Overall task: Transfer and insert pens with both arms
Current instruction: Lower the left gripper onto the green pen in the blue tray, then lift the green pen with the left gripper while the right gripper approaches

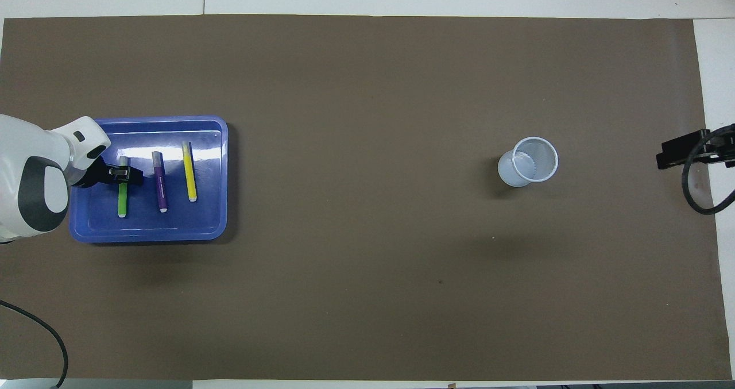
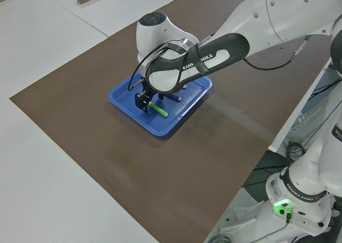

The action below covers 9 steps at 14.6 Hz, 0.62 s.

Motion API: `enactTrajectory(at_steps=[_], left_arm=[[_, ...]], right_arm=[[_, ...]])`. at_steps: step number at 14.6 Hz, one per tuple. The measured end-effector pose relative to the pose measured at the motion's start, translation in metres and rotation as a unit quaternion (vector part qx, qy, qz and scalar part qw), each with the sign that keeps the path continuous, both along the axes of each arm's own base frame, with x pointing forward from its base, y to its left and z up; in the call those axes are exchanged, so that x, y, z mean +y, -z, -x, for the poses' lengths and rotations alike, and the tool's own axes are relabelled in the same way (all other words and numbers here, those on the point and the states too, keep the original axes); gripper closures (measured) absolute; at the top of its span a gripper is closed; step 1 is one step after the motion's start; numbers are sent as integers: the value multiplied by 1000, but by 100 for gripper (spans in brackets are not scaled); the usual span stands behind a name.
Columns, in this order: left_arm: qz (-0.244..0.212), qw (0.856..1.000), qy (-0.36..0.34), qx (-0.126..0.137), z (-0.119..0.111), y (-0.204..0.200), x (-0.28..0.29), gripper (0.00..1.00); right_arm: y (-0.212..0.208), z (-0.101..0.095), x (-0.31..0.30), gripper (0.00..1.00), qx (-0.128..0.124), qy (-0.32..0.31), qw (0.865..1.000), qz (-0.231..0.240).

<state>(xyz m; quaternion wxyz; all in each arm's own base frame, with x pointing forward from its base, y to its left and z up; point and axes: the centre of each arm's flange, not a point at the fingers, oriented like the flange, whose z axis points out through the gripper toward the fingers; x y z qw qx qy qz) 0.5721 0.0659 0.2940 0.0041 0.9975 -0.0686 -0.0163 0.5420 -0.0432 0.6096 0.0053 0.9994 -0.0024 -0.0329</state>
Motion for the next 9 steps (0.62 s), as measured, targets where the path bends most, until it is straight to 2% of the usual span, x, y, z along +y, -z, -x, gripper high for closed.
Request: enactTrajectory(at_steps=[1, 4, 5, 6, 7, 9], left_arm=[[0, 1000, 1, -2, -1, -1, 0, 30], [-1, 1000, 2, -7, -6, -7, 0, 64], [-1, 1000, 2, -8, -6, -7, 0, 64], [-1, 1000, 2, -8, -7, -7, 0, 70], [-1, 1000, 3, -8, -7, -7, 0, 81], [-1, 1000, 3, -8, -7, -7, 0, 83]], right_arm=[[0, 0, 0, 0, 0, 0, 1000, 0], [0, 0, -2, 0, 0, 2, 1000, 0], [0, 1, -3, 0, 0, 3, 1000, 0], [0, 1, -4, 0, 0, 4, 1000, 0], [0, 1, -5, 0, 0, 5, 1000, 0], [0, 1, -8, 0, 0, 9, 1000, 0]])
